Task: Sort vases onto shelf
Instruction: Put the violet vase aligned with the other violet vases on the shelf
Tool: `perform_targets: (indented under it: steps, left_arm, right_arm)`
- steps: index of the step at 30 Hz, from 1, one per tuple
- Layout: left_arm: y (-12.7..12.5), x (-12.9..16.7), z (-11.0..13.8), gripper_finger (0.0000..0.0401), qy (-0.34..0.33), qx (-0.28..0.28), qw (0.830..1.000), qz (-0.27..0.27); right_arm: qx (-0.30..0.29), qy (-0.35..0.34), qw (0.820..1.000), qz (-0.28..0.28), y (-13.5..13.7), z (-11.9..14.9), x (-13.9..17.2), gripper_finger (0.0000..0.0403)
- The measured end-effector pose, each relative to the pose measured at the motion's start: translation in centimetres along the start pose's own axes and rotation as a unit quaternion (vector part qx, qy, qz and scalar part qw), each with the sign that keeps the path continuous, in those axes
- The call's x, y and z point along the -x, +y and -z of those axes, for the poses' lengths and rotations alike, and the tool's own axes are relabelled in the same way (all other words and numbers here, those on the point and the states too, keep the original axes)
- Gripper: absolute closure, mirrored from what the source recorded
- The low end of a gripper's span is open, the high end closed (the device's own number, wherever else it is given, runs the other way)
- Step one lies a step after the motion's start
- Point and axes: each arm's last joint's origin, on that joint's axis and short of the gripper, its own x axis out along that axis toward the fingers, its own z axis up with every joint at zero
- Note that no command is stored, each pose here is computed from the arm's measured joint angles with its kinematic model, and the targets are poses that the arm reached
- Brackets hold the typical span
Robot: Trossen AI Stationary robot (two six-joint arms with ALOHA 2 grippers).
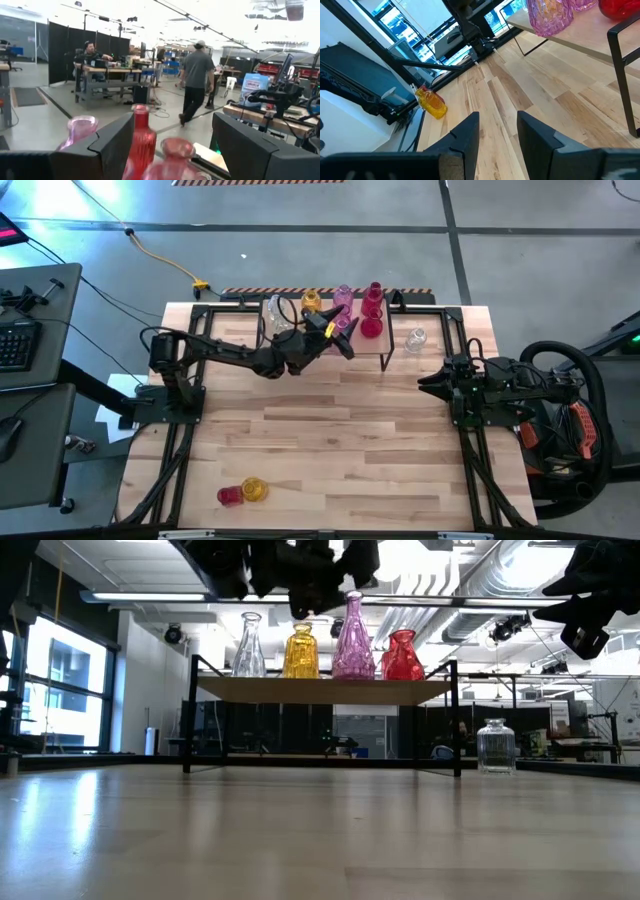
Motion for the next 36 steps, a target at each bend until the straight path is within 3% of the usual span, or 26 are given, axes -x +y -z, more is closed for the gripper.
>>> perform_targets:
  steps: [9, 17, 21, 30, 36]
  left_arm:
    - [-0.6, -0.7, -2.5, 0.0142, -0.002, -0.017, 0.999, 0.040]
    - [-1.5, 2.0, -7.5, 0.0142, -0.009, -0.059, 0.993, 0.106]
    - [-1.7, 3.7, -8.8, 0.0142, 0.036, -0.072, 0.982, 0.171]
    - [-2.0, 5.9, -6.6, 0.0142, 0.204, -0.075, 0.953, 0.211]
    - [-1.7, 7.2, -3.5, 0.0142, 0.218, -0.056, 0.951, 0.211]
  right_arm:
    - [0.000, 0.001, 1.000, 0.000, 0.0, 0.0, 0.0, 0.0289]
    - [0.000, 0.002, 1.000, 0.000, 0.0, 0.0, 0.0, 0.0289]
    - [0.000, 0.002, 1.000, 0.000, 0.0, 0.0, 0.0, 0.0289]
    - [0.000, 0.002, 1.000, 0.000, 0.0, 0.0, 0.0, 0.0289]
    - [0.000, 0.002, 1.000, 0.000, 0.0, 0.0, 0.0, 0.0289]
